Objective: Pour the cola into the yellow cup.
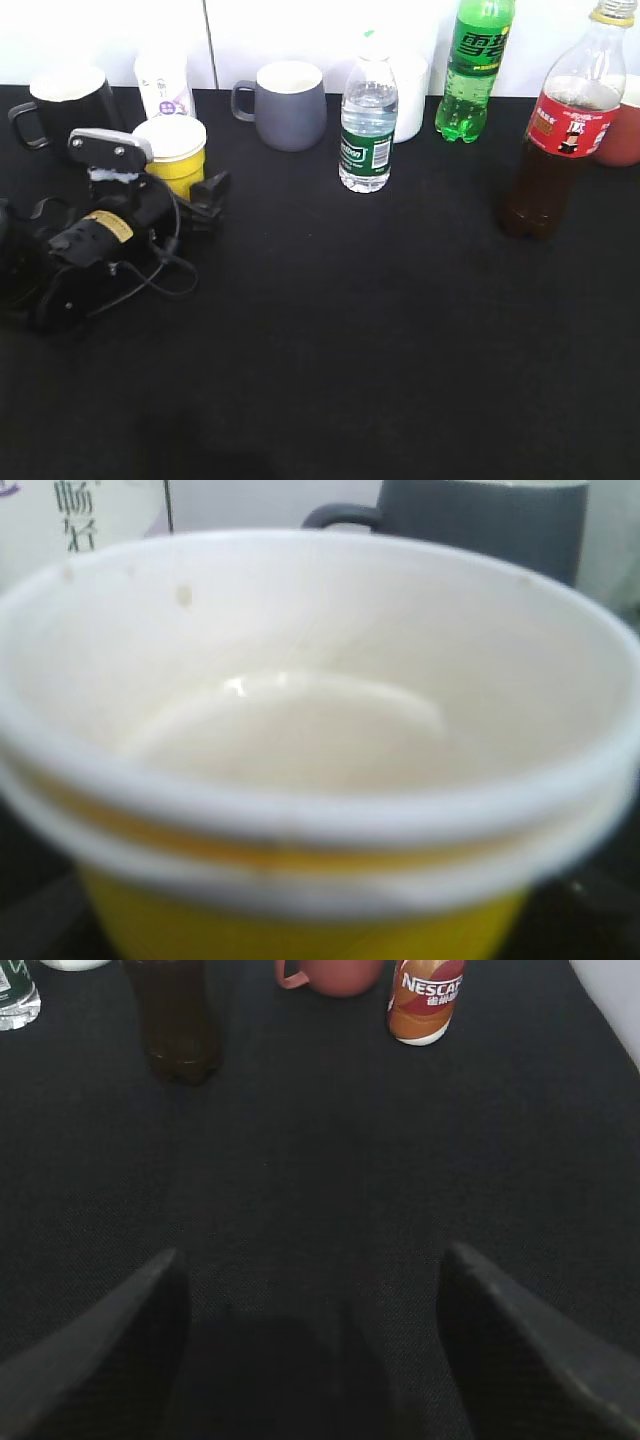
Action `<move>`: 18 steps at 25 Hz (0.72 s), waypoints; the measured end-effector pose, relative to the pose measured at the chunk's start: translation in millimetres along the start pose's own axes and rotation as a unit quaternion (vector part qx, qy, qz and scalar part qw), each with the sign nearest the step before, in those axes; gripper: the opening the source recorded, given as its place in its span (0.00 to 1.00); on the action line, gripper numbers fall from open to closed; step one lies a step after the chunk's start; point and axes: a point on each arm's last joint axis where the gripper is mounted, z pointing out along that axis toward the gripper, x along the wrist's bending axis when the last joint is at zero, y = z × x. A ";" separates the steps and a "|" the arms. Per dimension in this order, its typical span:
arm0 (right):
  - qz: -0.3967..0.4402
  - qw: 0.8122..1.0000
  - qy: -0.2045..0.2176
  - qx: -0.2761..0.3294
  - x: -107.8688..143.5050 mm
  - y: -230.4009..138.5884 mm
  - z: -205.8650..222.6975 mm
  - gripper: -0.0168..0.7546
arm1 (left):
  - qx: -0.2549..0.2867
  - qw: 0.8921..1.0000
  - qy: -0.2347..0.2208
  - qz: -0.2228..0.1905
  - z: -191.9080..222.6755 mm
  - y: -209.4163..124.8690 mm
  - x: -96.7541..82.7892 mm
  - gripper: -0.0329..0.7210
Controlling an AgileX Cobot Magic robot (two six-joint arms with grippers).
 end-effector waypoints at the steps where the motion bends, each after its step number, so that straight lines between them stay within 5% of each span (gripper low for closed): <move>1: 0.000 1.000 0.000 0.000 0.0 0.0 0.0 0.78 | -0.002 1.000 0.000 0.000 0.3 -0.6 0.4 0.84; 4: 0.000 1.000 0.000 0.000 0.0 0.0 0.0 0.78 | -0.001 1.000 -0.016 0.008 0.3 -1.0 -1.3 0.65; 10: 0.000 1.000 0.000 0.000 0.0 0.0 0.0 0.78 | 0.015 0.997 -0.076 0.018 -46.2 19.3 -16.3 0.62; 15: 0.000 1.000 0.000 0.000 0.0 0.0 0.0 0.78 | 0.001 0.968 -0.245 0.049 -87.6 64.0 -51.0 0.62; 18: 0.000 1.000 0.000 0.000 0.0 0.0 0.0 0.78 | 0.010 0.954 -0.297 0.046 -95.0 67.0 -60.3 0.62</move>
